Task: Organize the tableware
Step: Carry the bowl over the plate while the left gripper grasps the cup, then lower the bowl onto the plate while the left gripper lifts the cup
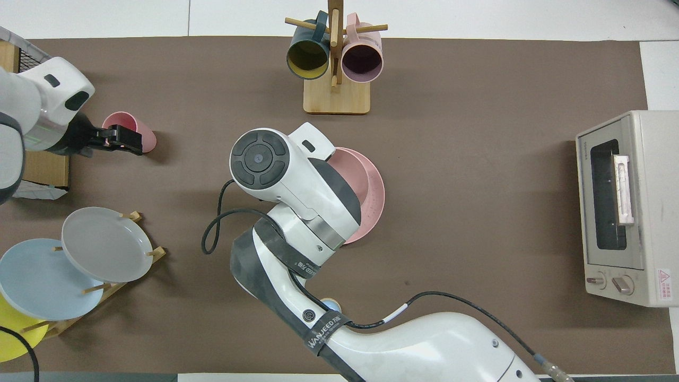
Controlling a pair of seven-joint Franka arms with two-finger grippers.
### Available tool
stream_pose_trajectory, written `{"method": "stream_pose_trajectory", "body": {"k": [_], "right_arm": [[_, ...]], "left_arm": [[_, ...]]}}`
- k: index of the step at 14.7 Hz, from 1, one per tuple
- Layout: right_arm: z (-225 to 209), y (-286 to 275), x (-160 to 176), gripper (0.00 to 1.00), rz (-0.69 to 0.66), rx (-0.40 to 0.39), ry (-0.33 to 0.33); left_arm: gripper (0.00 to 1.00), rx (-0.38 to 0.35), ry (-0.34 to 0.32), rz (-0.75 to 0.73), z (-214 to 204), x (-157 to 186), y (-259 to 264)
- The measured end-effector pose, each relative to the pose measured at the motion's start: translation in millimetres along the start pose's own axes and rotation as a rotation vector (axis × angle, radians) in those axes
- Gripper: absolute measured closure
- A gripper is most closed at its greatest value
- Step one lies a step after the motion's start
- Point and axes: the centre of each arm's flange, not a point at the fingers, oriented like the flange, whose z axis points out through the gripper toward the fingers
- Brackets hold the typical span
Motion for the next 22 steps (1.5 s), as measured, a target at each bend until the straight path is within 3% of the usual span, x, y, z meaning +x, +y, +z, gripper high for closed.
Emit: {"method": "stream_pose_trajectory", "body": {"k": [5, 15, 16, 18, 21, 22], "right_arm": [[23, 6, -7, 0.95, -0.001, -0.008, -0.011], [34, 13, -24, 0.95, 0.002, -0.011, -0.047], [33, 13, -24, 0.88, 0.004, -0.005, -0.046], [30, 12, -22, 0.82, 0.006, 0.008, -0.033], [18, 15, -17, 0.51, 0.012, 0.019, -0.018], [11, 18, -13, 0.51, 0.012, 0.02, -0.016]], "left_arm": [[0.0, -0.012, 0.017, -0.016, 70, 32, -10], [0.0, -0.017, 0.031, -0.033, 95, 47, -19], [0.0, -0.017, 0.032, -0.033, 98, 48, -20], [0.26, -0.017, 0.033, -0.034, 101, 49, -20], [0.65, 0.018, 0.036, -0.016, 101, 49, -23], [0.76, 0.025, 0.038, -0.012, 100, 49, -24]]}}
